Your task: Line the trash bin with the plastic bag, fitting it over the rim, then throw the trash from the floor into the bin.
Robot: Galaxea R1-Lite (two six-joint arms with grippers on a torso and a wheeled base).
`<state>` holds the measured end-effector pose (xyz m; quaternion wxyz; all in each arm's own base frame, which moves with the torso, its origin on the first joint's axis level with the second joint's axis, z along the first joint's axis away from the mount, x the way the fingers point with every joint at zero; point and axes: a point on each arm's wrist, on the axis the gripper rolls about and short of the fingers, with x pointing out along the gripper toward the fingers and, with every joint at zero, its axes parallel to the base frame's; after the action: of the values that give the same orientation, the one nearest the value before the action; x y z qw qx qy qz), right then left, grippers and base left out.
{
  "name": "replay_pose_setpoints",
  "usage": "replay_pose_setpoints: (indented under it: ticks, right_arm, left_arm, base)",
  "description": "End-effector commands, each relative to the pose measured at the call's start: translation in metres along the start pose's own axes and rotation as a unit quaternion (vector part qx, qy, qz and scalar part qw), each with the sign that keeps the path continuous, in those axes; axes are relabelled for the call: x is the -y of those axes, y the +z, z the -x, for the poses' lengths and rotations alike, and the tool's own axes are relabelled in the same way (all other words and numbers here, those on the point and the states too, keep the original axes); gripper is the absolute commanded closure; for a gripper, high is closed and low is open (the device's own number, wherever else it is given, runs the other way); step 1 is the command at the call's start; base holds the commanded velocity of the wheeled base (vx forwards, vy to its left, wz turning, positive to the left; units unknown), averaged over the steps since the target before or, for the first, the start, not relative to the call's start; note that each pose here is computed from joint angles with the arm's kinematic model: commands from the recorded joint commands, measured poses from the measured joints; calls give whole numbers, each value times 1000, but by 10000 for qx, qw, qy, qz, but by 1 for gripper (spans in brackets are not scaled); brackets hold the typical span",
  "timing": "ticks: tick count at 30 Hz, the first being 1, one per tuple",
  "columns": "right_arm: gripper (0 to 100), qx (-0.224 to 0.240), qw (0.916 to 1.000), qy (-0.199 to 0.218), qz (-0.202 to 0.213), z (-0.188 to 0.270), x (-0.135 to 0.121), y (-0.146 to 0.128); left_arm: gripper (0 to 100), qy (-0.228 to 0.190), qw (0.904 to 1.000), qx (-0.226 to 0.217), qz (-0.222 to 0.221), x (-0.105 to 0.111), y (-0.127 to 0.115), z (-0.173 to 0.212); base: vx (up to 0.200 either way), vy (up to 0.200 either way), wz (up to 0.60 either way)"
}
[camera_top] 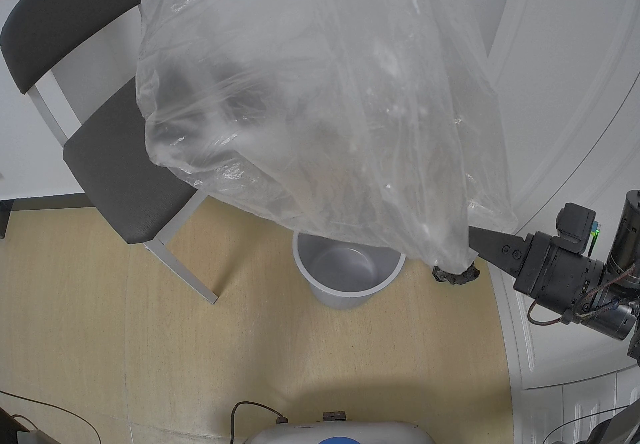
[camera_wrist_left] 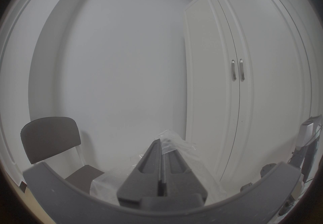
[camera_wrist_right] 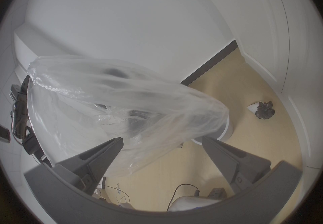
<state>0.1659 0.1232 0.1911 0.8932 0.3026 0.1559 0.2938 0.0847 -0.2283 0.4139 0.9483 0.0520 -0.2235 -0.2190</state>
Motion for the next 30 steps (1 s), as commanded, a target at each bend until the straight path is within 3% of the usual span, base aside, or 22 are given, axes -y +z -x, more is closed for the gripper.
replay_pose_setpoints:
  ticks: [1,18,30]
  right_arm:
    - [0,67,9999,-119,-31,-2,8,6]
    - [0,693,9963,-377,-329,1,28,43]
    - [0,679,9962,-429,-325,5,38,48]
  left_arm:
    - [100,6,10000,6,1,0,-1,1]
    - [100,-20,10000,-33,-31,0,-4,3]
    - [100,-16,10000,-28,-33,-1,-3,3]
  base:
    - [0,0,0]
    - [0,0,0]
    - [0,0,0]
